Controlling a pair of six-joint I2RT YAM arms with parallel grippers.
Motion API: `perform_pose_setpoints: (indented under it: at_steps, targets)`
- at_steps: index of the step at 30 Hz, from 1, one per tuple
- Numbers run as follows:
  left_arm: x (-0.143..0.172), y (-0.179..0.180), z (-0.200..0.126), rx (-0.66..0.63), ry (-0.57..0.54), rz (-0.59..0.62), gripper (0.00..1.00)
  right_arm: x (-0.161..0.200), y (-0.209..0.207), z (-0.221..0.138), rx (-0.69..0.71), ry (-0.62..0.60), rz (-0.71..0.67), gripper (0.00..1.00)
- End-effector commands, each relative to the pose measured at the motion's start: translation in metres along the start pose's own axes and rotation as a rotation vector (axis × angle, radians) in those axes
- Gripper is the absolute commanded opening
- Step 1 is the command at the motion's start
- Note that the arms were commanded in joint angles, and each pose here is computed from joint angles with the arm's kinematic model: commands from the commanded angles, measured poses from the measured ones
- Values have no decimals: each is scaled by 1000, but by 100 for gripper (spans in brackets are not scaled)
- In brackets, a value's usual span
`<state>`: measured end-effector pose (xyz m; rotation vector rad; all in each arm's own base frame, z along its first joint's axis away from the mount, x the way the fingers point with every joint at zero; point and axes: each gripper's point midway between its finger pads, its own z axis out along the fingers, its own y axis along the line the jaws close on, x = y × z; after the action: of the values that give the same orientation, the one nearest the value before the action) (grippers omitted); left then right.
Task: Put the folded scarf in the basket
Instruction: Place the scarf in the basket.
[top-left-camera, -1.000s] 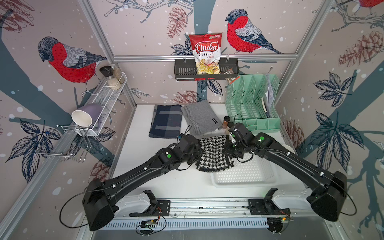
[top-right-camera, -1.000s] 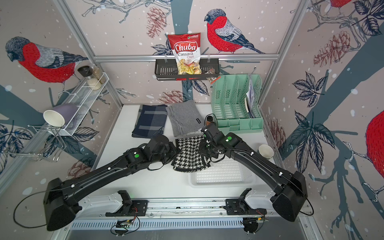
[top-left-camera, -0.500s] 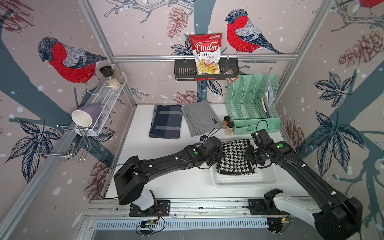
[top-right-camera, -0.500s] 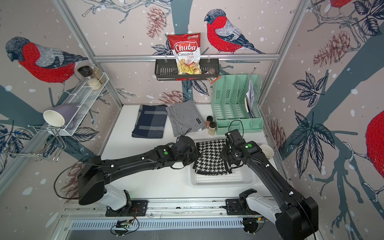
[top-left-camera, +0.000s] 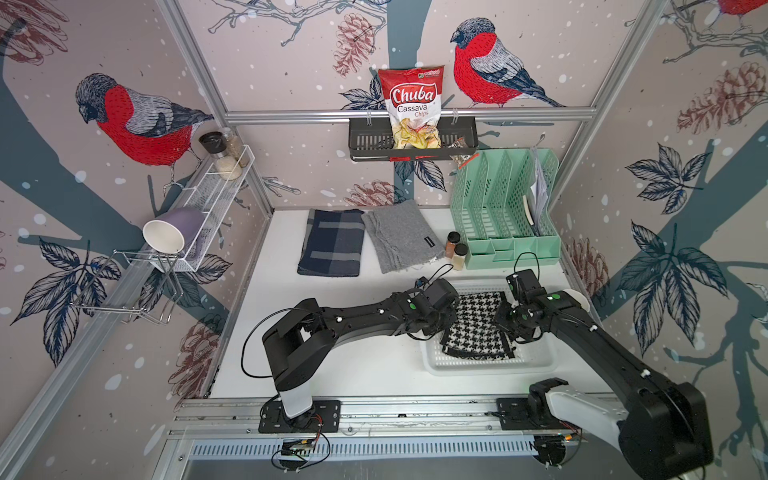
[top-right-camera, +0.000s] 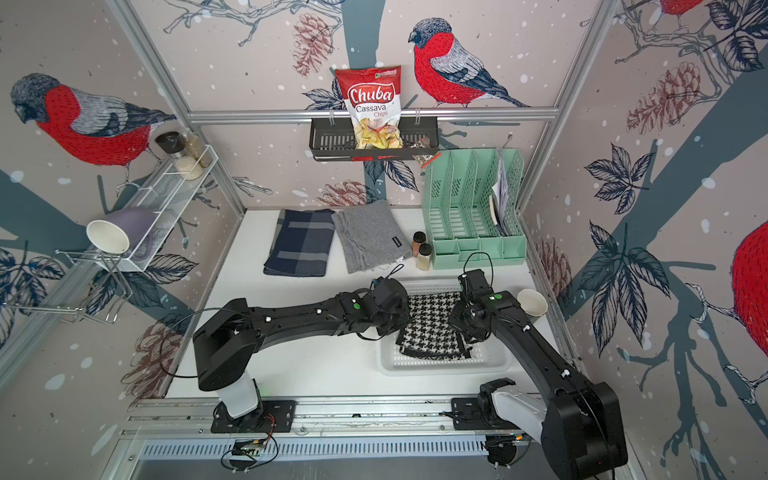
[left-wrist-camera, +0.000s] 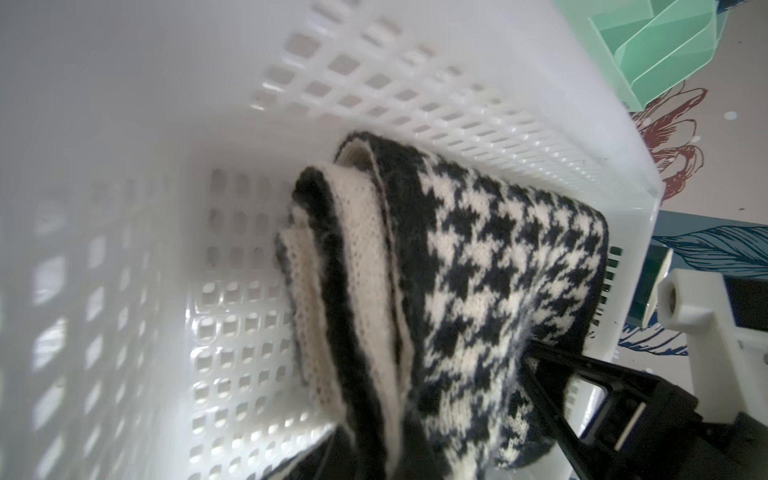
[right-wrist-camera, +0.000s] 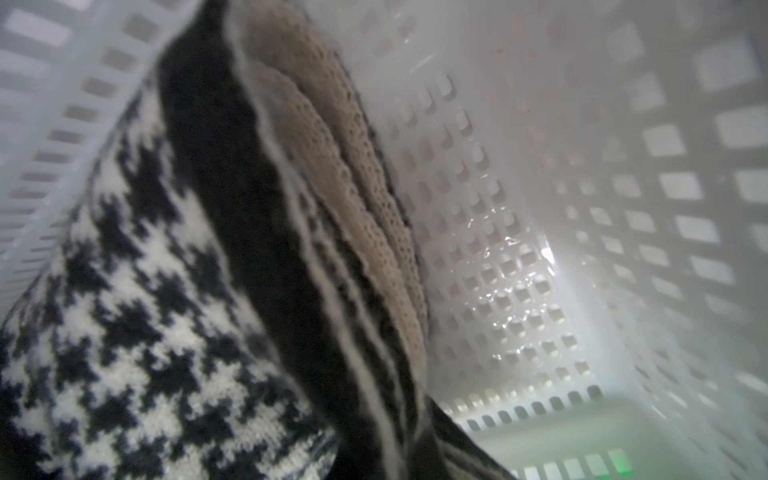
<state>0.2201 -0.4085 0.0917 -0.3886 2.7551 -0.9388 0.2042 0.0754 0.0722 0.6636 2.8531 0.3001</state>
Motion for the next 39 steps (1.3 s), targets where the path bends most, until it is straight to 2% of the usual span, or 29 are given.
perform_pose_setpoints:
  at_steps: [1,14,15,17,19,22,26,29,39]
  targets:
    - [1,8,7,-46,7,38,0,-16,-6,6,35,-64,-2,0]
    - [3,24,24,-121,17,58,0,-13,-22,20,88,-51,28,0]
    - [2,24,23,-125,14,59,0,-13,-23,20,94,-55,30,3]
    - [0,25,20,-136,3,64,0,-14,-24,20,97,-57,35,14]
    - [-1,23,16,-143,-6,71,3,-15,-24,19,101,-60,40,32]
    - [0,21,11,-143,-14,78,27,-17,-23,15,96,-73,48,52]
    - [-2,19,2,-149,-40,86,42,-24,-17,3,73,-109,59,67]
    - [-7,13,-8,-138,-71,88,52,-31,-13,-8,70,-139,65,72]
    - [-29,-4,-49,-113,-194,99,52,-51,12,-50,-2,-245,60,70]
